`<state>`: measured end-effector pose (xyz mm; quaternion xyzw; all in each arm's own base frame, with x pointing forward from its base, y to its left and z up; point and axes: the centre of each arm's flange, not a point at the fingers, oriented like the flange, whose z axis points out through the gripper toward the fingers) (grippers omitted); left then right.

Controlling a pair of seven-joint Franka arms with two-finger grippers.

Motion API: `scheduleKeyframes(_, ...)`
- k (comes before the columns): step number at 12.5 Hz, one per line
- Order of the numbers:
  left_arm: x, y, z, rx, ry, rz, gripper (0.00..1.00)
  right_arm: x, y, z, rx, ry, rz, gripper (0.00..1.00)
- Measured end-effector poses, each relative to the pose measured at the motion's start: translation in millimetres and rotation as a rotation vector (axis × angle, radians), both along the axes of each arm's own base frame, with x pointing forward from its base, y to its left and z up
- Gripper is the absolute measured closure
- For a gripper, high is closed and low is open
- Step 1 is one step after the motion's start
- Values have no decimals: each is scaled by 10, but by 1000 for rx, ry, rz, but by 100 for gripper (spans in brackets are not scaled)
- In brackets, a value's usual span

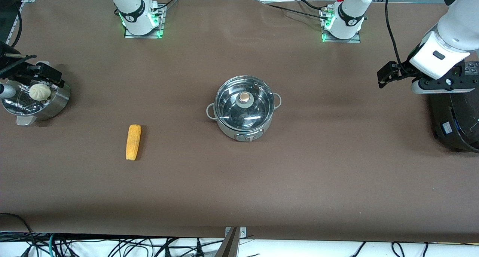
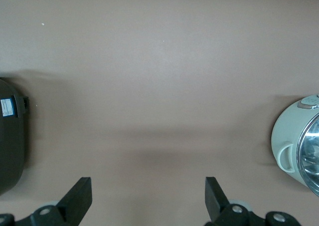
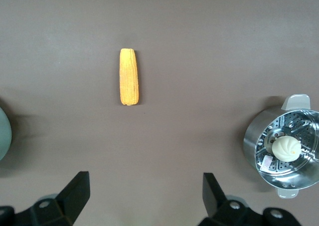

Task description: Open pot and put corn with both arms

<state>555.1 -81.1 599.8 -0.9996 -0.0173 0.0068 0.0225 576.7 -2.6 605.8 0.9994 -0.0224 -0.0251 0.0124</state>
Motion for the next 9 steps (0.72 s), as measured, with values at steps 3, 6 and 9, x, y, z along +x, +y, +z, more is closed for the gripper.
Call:
scheduleKeyframes(3, -1, 0, 0, 0, 0, 0, 0, 0, 1, 0, 0, 0, 0, 0)
scheduleKeyframes(6, -1, -1, 0, 0, 1, 0, 0, 0, 1, 0, 0, 0, 0, 0)
scheduleKeyframes(9, -6, -35, -1, 0, 1, -6, 0, 1, 0, -1, 0, 0, 0, 0)
